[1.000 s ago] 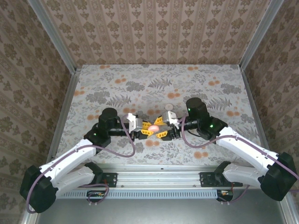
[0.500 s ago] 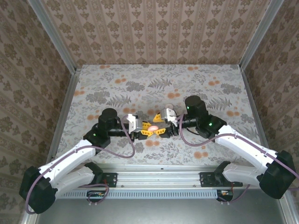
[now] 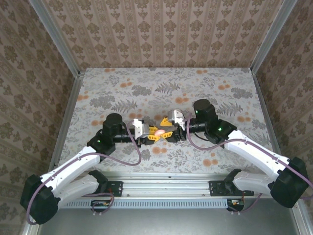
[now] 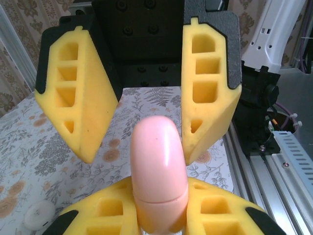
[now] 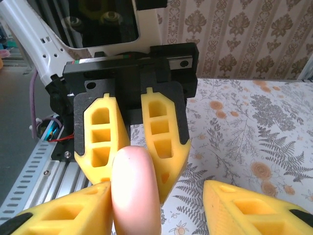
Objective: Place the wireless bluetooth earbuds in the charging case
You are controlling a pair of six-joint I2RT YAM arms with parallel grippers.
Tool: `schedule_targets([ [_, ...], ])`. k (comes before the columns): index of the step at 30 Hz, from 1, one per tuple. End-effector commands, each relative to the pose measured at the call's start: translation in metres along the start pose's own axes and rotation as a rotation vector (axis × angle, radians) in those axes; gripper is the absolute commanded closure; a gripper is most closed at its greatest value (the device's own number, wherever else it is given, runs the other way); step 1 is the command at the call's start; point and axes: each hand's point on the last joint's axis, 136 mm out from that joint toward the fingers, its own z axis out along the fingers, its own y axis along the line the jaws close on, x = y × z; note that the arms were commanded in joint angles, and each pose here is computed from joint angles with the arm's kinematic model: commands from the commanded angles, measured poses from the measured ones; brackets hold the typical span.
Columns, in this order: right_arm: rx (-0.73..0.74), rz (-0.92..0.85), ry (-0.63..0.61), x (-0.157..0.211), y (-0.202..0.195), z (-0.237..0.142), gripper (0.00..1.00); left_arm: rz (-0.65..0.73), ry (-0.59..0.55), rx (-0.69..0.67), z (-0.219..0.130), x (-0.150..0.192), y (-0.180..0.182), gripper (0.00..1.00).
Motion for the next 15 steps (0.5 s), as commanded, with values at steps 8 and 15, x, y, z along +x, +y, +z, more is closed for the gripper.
schedule_targets([
  [8, 0.102, 0.0, -0.087, -0.032, -0.0318, -0.014, 0.5, 0.028, -0.006, 0.05, 0.0001, -0.0052, -0.0092, 0.9],
  [15, 0.111, 0.014, -0.083, -0.0309, -0.0334, -0.0181, 0.5, 0.03, -0.007, 0.042, -0.0008, -0.0055, -0.0086, 0.91],
])
